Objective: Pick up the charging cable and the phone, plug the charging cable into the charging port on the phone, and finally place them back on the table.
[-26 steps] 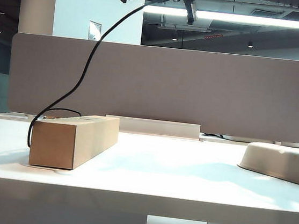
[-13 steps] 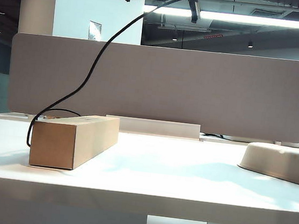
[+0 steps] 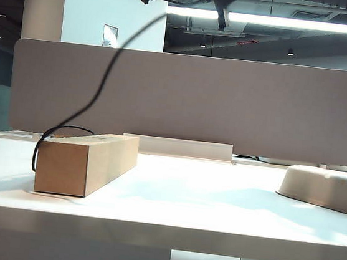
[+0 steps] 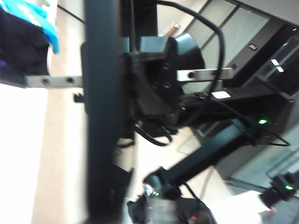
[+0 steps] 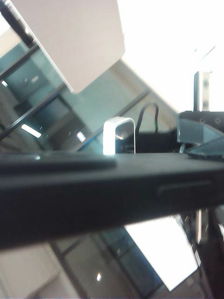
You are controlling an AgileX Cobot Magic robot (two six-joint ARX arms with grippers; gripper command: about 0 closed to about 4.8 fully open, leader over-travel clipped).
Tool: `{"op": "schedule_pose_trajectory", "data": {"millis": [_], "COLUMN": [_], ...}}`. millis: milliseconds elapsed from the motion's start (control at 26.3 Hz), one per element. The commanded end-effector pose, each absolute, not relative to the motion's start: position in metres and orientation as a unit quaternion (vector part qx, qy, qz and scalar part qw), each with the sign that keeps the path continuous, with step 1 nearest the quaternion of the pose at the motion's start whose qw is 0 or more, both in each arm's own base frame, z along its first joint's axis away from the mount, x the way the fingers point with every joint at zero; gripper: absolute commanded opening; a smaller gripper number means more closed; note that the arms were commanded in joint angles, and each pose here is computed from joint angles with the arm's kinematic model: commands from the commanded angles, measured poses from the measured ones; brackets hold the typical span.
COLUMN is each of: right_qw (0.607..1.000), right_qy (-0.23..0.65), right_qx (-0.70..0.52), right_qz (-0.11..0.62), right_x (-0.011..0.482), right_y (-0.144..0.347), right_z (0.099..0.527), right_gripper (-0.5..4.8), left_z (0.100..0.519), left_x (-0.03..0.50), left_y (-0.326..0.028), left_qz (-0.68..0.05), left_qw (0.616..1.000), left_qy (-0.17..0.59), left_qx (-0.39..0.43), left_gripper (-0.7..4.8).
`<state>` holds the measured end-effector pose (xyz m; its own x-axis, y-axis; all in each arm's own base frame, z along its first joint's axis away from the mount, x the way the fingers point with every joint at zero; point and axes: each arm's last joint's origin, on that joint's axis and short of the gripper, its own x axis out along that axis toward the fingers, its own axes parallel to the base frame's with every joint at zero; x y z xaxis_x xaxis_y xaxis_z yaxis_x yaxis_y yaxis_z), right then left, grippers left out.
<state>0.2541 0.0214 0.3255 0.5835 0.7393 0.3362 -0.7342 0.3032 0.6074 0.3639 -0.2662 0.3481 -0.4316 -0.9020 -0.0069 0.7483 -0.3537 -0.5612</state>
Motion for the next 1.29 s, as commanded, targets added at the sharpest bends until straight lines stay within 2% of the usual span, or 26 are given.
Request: {"op": "schedule_pose_trajectory", "data": {"millis": [38,152,190,228,266,533,837,989,1142,1294], "right_qw": [0.825,0.834,0.836,0.836,0.838,0.867,0.892,0.894,0.890,0.888], "right_qy": [-0.009,-0.009,-0.007,0.004,0.014,0.098,0.174,0.201,0.230,0.246], "right_qx": [0.368,0.372,0.374,0.379,0.382,0.358,0.345,0.348,0.356,0.360], "right_qz": [0.429,0.406,0.402,0.397,0.390,0.333,0.236,0.199,0.168,0.149], "right_x": [0.256,0.258,0.259,0.259,0.261,0.267,0.270,0.269,0.270,0.268], "right_y": [0.015,0.006,0.004,0.003,0.002,0.001,-0.002,-0.003,-0.004,-0.004], "right_z": [0.325,0.323,0.322,0.320,0.318,0.292,0.265,0.257,0.249,0.245], "right_gripper": [-0.07,-0.07,-0.07,-0.07,-0.07,-0.07,-0.07,-0.07,-0.07,-0.07], "left_z": [0.352,0.349,0.349,0.350,0.352,0.371,0.391,0.396,0.394,0.389], "left_x": [0.366,0.373,0.373,0.375,0.377,0.387,0.397,0.400,0.402,0.405], "left_y": [-0.257,-0.246,-0.243,-0.237,-0.230,-0.189,-0.147,-0.137,-0.136,-0.136], "left_qz": [-0.815,-0.803,-0.808,-0.818,-0.811,-0.787,-0.708,-0.668,-0.645,-0.597], "left_qw": [0.494,0.499,0.488,0.465,0.470,0.524,0.640,0.690,0.720,0.767], "left_qy": [0.258,0.278,0.284,0.293,0.300,0.272,0.223,0.195,0.176,0.163], "left_qx": [-0.154,-0.169,-0.170,-0.169,-0.176,-0.181,-0.199,-0.200,-0.188,-0.172], "left_gripper": [1.57,1.57,1.54,0.95,-0.05,-0.05,-0.05,-0.05,-0.05,-0.05]}}
